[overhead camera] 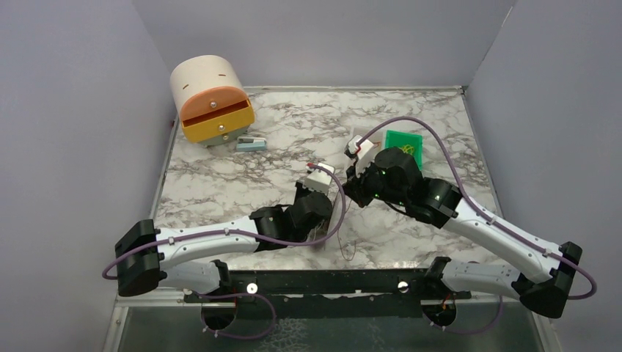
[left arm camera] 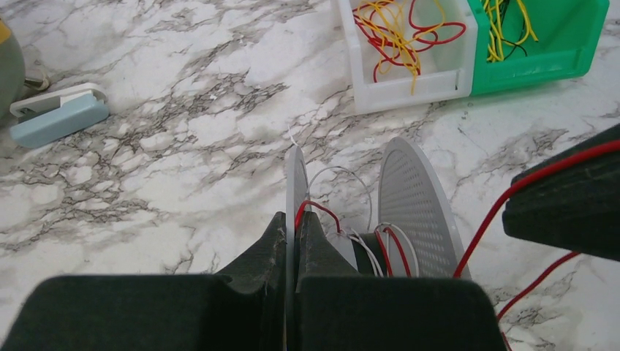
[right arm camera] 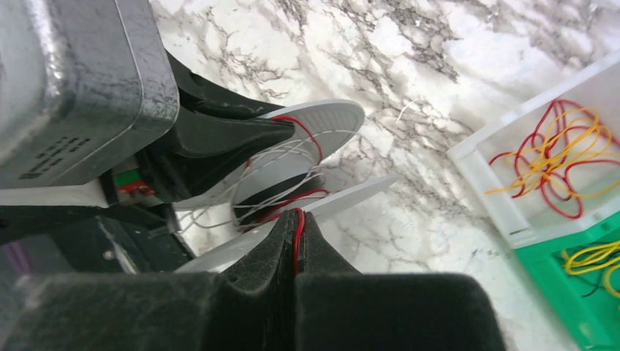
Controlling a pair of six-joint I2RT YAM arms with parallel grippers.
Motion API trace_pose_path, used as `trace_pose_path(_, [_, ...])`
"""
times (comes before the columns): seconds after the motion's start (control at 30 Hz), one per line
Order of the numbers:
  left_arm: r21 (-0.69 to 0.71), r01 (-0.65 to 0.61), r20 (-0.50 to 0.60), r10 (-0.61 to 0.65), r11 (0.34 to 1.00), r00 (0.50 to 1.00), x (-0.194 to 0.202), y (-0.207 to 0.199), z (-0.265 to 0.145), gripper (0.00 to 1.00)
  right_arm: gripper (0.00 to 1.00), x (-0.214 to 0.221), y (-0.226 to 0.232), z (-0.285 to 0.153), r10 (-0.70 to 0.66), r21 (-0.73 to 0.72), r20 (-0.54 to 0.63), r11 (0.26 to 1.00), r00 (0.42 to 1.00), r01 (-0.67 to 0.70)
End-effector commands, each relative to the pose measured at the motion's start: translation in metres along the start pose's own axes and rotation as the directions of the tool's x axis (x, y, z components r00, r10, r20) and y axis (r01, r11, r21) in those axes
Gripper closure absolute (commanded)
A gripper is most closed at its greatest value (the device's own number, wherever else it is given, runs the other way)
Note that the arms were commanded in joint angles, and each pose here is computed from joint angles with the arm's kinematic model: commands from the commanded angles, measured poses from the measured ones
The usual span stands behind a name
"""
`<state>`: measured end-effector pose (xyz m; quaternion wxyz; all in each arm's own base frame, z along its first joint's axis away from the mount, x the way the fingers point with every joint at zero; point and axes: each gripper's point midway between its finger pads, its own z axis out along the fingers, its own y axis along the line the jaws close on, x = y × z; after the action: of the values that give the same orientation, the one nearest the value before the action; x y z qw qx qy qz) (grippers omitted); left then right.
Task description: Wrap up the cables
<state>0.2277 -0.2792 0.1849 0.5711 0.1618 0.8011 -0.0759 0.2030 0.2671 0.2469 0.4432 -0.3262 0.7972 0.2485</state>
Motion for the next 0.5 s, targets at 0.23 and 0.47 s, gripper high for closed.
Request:
trace_pose_path(0.23, [0.1,-0.082,-0.165,0.098,0.992,0.981,0.049,0.01,-0.023,1.0,0.99,-0.062,-0.042,0.003,-0.36,0.256,0.269,0.921,0.893,0.294])
trace_pose_path(0.47, [0.17,-0.025,-0.196,0.058,0.985,0.979,0.054,0.0,-0.032,1.0,0.99,-0.057,-0.077,0.01,-0.427,0.452,0.286,0.849,0.858,0.272])
